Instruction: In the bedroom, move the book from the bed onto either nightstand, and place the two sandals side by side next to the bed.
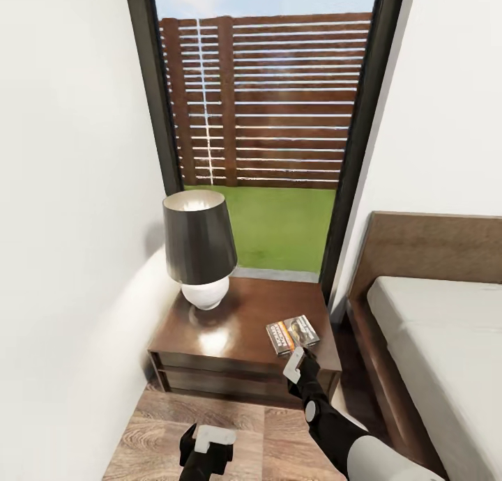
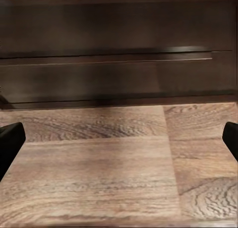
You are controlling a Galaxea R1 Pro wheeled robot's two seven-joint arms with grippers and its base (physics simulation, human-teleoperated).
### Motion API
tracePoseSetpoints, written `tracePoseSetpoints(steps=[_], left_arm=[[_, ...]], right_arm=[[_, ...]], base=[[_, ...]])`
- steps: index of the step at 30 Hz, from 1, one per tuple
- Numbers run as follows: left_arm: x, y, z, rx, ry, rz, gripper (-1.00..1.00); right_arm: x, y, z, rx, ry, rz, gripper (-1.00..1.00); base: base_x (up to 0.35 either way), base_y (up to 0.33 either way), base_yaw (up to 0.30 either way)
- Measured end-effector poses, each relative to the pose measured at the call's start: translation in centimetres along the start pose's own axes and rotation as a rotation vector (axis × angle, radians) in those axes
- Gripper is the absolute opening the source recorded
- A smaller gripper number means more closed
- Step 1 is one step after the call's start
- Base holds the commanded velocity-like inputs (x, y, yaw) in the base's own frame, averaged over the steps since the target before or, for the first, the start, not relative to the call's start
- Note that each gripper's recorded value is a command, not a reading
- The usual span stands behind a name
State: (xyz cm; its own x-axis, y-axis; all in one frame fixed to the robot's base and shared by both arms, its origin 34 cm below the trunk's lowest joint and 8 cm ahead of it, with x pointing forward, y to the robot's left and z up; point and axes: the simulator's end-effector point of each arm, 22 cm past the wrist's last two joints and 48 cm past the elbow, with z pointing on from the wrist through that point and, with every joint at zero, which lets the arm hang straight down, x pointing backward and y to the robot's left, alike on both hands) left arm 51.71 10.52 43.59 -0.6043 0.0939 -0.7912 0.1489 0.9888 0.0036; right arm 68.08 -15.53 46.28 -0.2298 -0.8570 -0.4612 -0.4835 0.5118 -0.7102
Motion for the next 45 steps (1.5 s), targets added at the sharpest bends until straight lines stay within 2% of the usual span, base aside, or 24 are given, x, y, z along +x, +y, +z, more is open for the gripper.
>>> tracePoseSetpoints(steps=[12,31,45], left_arm=[[-0.22,-0.02,-0.05,0.000,-0.005,0.001,1.00],[-0.34,-0.01,-0.11,-0.005,-0.011,0.007,1.00],[-0.30,0.03,-0.10,-0.005,-0.009,0.003,1.00]], right_arm=[[-0.13,-0.27,-0.08,0.006,-0.002,-0.001,1.00],[-0.19,-0.37,-0.10,0.008,-0.003,-0.001,1.00],[-0.20,-0.36,-0.09,0.008,-0.004,0.000,1.00]], base=[[-0.215,0.202,-0.232],[-0.221,-0.138,-0.014],[-0.189,0.067,0.000]])
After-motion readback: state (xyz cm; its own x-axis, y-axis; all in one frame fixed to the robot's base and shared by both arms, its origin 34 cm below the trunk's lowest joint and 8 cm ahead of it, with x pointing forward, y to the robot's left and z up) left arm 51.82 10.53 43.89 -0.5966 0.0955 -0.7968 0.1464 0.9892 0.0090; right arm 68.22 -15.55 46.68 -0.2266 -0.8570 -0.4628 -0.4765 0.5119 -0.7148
